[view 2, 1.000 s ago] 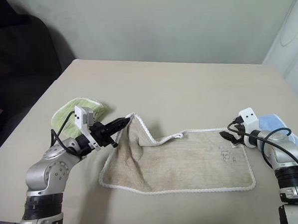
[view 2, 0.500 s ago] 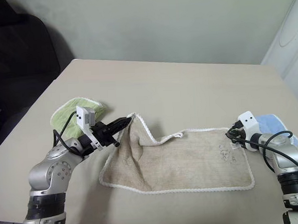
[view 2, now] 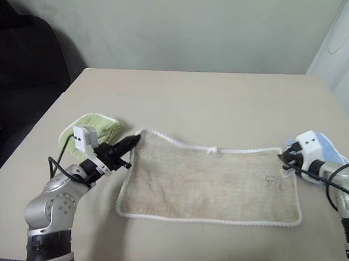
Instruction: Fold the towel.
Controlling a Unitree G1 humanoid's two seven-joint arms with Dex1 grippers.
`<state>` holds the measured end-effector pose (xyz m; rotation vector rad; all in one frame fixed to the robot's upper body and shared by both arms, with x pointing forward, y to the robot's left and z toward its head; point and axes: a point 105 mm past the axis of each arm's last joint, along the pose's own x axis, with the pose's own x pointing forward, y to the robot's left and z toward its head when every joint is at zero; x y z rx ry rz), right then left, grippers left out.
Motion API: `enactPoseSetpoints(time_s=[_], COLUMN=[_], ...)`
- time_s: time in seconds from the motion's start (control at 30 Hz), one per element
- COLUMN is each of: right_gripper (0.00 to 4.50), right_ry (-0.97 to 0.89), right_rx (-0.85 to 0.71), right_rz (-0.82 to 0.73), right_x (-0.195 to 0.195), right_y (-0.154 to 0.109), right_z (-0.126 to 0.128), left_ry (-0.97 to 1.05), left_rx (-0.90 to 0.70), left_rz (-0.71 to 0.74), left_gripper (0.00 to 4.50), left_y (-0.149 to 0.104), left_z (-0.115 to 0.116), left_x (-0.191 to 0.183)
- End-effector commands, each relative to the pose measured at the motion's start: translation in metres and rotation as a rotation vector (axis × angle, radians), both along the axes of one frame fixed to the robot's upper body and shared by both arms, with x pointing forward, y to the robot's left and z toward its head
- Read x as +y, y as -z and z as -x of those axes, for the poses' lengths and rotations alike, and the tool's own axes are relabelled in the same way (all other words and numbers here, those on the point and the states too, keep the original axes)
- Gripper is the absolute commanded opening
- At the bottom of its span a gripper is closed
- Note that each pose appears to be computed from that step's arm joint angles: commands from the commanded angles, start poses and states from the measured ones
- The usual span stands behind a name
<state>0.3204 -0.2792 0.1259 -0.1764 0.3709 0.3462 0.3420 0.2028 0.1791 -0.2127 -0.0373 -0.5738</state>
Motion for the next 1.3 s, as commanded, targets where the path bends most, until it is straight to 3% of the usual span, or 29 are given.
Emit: enactPoseSetpoints(time_s=[0.03,0.2,0.33,0.4,0.5,0.7,0.87,1.3], right_gripper=[0.04,0.04,0.04,0.04,0.04,0.04,0.04,0.04], right_ry=[0.066,0.132,0.124,0.076,-0.009,-0.131,-0.141,-0.206], right_rx=[-0.199,-0.337,-0.442,-0.472,-0.465,-0.21,-0.043,0.113], right_rz=[0.028,0.107,0.113,0.106,0.081,-0.024,-0.113,-0.157], right_x=[-0.01,-0.024,-0.029,-0.03,-0.024,-0.008,0.001,0.001], right_y=[-0.062,-0.113,-0.153,-0.16,-0.151,-0.07,-0.031,-0.015], right_z=[-0.023,-0.069,-0.076,-0.062,-0.035,0.045,0.088,0.116], left_ry=[-0.057,-0.102,-0.079,-0.025,0.05,0.226,0.241,0.212], left_rx=[-0.137,-0.226,-0.338,-0.363,-0.344,-0.123,0.059,0.117], left_rz=[0.036,-0.025,-0.001,0.035,0.09,0.068,0.038,0.128], left_gripper=[0.0,0.0,0.0,0.0,0.0,0.0,0.0,0.0], left_y=[-0.046,-0.09,-0.131,-0.136,-0.126,-0.044,-0.001,-0.003], left_z=[-0.034,-0.094,-0.104,-0.096,-0.08,-0.003,0.043,0.076], left_x=[-0.003,-0.026,-0.033,-0.028,-0.018,-0.003,0.004,0.026])
